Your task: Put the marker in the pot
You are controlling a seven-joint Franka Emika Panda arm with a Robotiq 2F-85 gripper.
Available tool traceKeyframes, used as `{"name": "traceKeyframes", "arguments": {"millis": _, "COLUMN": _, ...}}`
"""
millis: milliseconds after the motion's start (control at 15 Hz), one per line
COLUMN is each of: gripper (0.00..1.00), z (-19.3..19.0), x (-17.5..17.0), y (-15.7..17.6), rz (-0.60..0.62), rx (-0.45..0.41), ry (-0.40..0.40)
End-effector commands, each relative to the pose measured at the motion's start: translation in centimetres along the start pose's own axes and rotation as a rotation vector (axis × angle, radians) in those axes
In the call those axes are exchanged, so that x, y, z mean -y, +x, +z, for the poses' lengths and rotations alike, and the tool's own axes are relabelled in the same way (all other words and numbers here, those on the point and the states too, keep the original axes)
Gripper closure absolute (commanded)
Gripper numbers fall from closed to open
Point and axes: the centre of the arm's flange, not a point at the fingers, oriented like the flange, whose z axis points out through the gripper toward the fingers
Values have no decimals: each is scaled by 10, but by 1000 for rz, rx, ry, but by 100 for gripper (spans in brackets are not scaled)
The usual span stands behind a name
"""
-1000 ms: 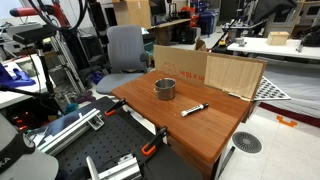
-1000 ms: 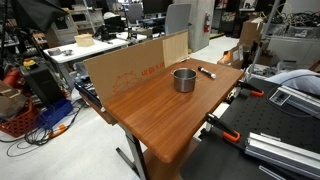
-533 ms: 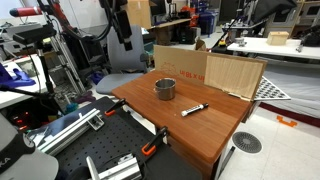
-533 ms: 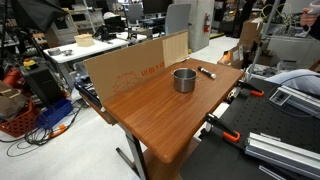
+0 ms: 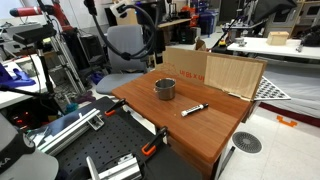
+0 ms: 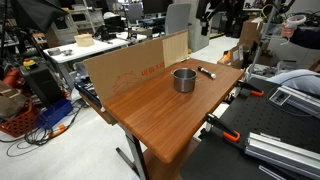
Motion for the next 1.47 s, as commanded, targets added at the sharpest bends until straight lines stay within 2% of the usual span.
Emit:
{"name": "traceKeyframes", "arguments": {"millis": 0, "gripper": 0, "z": 27, "x": -3, "y": 55, "rz": 23, "rx": -25, "ry": -6}}
{"name": "traceKeyframes", "arguments": {"millis": 200, "gripper": 0, "z": 49, "x": -9, "y": 93, "rz": 42, "rx": -53, "ry": -7}}
{"name": "traceKeyframes", "arguments": {"millis": 467, "gripper": 0, "z": 84, "x": -15, "y": 122, "rz": 47, "rx": -48, "ry": -12}}
{"name": "traceKeyframes", "arguments": {"millis": 800, "gripper": 0, "z": 128, "x": -30, "y": 142, "rz": 67, "rx": 7, "ry": -38}}
{"name": "traceKeyframes", "arguments": {"millis": 1133, "gripper": 0, "z": 145, "x": -51, "y": 160, "rz": 91, "rx": 8, "ry": -57}}
{"name": "traceKeyframes", "arguments": {"millis": 1400, "gripper": 0, "z": 164, "x": -55, "y": 161, "rz": 92, "rx": 13, "ry": -74}}
